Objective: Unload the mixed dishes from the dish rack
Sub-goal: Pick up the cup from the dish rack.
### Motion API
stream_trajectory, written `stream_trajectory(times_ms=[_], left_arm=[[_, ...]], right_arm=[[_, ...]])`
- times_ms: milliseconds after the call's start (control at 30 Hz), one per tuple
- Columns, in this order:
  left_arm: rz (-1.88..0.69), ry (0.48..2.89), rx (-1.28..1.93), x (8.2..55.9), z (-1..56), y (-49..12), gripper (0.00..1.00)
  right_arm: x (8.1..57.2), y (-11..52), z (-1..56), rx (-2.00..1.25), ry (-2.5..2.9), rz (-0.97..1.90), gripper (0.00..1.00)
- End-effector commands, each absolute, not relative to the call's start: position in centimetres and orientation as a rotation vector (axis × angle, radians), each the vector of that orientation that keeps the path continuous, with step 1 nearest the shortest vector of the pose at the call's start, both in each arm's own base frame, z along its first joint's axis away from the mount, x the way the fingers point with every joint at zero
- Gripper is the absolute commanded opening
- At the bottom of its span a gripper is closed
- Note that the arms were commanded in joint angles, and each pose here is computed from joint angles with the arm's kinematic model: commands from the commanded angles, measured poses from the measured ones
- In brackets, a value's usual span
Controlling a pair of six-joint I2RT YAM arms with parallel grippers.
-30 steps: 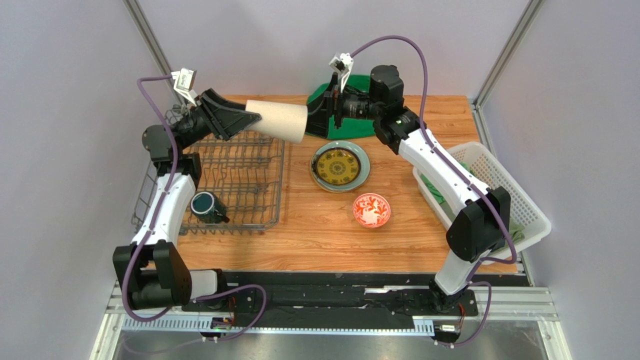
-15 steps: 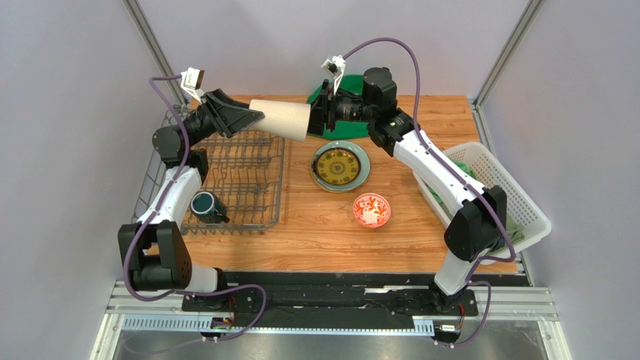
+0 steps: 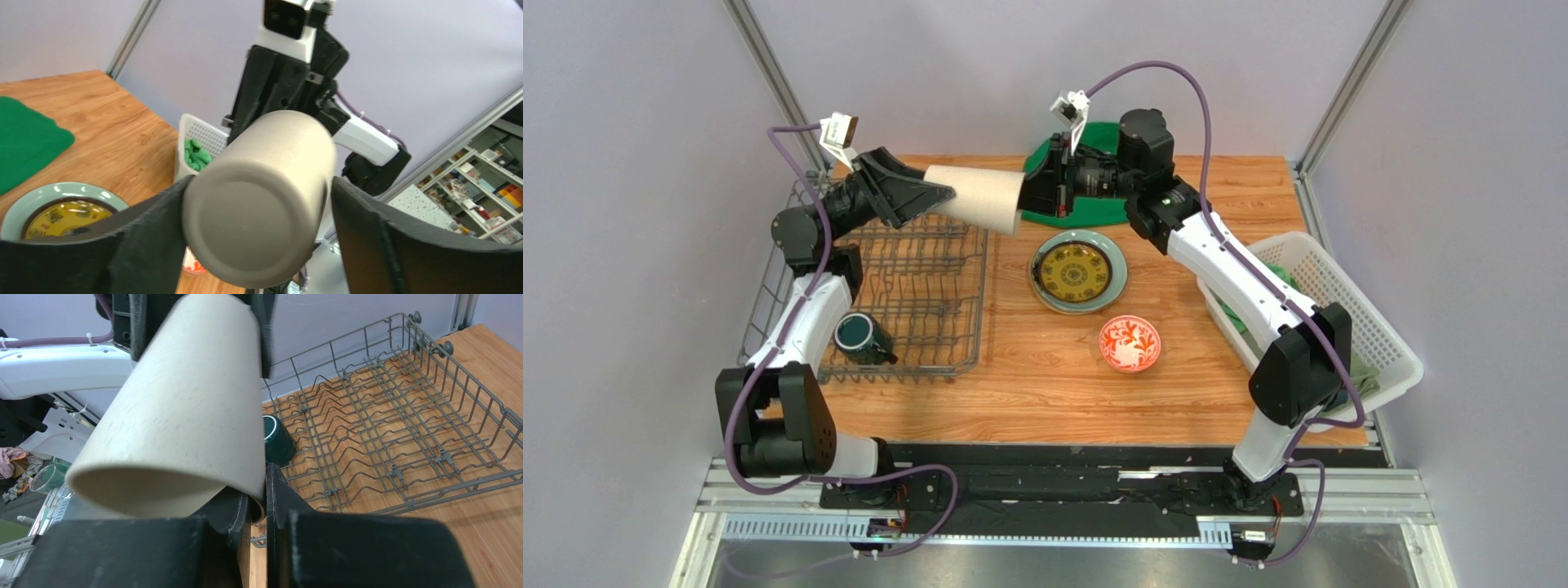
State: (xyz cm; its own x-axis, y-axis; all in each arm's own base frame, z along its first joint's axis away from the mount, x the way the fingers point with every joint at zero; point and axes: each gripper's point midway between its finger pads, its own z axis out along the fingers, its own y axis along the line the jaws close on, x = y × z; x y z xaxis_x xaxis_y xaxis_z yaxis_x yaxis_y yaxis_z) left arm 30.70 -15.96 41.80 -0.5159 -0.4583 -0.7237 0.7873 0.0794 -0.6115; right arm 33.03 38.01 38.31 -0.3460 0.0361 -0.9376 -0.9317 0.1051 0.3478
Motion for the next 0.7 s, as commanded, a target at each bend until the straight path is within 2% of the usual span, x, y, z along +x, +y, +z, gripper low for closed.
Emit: stream_trajectory(times_ms=[0,367,667], left_arm=[[-1.525,1.344,0.482,29.6,42.6,-16.3,0.9],[-1.423,1.339,0.487,30.0,42.9,-13.4,0.92],[-1.327,1.419,0.506,31.6,39.3,-10.6,0.93]], right_arm=[[31.3,37.5,41.3,-0.949,1.398,1.325,0.0],[32.7,35.1,38.2,-0.896,1.523,1.275,0.0],[34.9,31.2,36.3,-0.826,1.62,1.161,0.0]])
